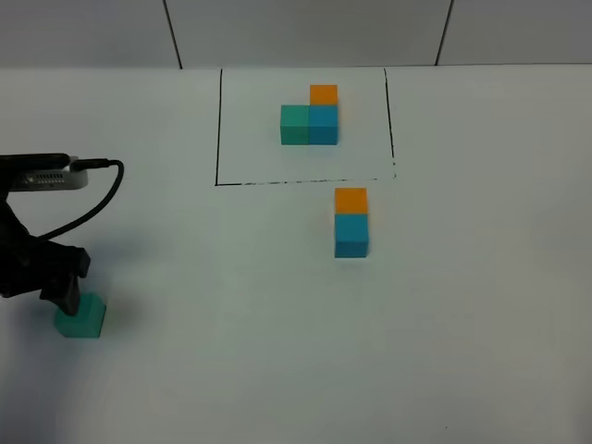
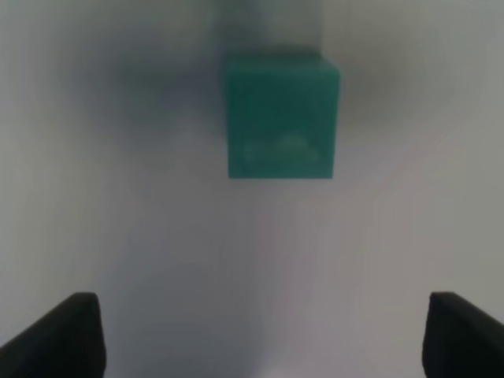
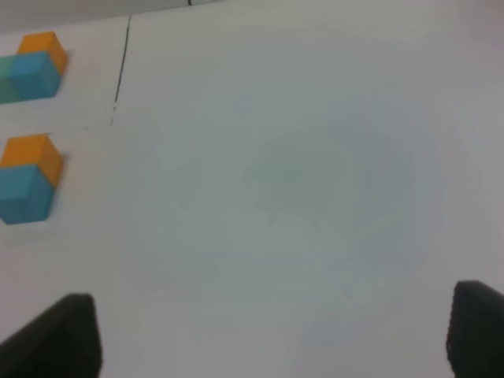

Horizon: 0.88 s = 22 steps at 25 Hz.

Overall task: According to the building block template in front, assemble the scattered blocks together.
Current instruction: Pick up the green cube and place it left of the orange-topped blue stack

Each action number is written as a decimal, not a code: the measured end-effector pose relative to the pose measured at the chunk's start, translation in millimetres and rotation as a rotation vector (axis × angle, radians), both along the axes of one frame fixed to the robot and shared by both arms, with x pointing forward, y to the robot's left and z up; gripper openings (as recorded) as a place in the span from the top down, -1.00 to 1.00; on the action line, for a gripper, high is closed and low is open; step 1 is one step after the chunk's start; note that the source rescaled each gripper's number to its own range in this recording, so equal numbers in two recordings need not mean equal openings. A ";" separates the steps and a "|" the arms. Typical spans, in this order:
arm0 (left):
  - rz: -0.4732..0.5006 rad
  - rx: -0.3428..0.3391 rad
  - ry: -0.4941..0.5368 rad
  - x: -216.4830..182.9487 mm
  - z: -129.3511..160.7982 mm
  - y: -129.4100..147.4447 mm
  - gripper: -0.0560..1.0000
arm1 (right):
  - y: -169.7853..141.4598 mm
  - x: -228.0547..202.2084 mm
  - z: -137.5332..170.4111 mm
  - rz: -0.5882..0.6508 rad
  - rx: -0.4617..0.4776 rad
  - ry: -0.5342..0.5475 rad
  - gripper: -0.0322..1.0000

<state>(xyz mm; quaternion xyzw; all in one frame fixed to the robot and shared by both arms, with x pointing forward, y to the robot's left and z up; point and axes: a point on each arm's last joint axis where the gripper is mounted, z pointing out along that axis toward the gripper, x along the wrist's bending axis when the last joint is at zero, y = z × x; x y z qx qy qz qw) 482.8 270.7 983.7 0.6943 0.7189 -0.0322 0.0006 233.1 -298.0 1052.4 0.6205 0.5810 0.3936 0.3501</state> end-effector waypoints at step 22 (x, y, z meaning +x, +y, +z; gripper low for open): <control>0.004 -0.002 -0.122 14.4 -32.9 -0.6 -0.68 | 0.0 0.0 0.0 0.000 0.000 0.000 -0.56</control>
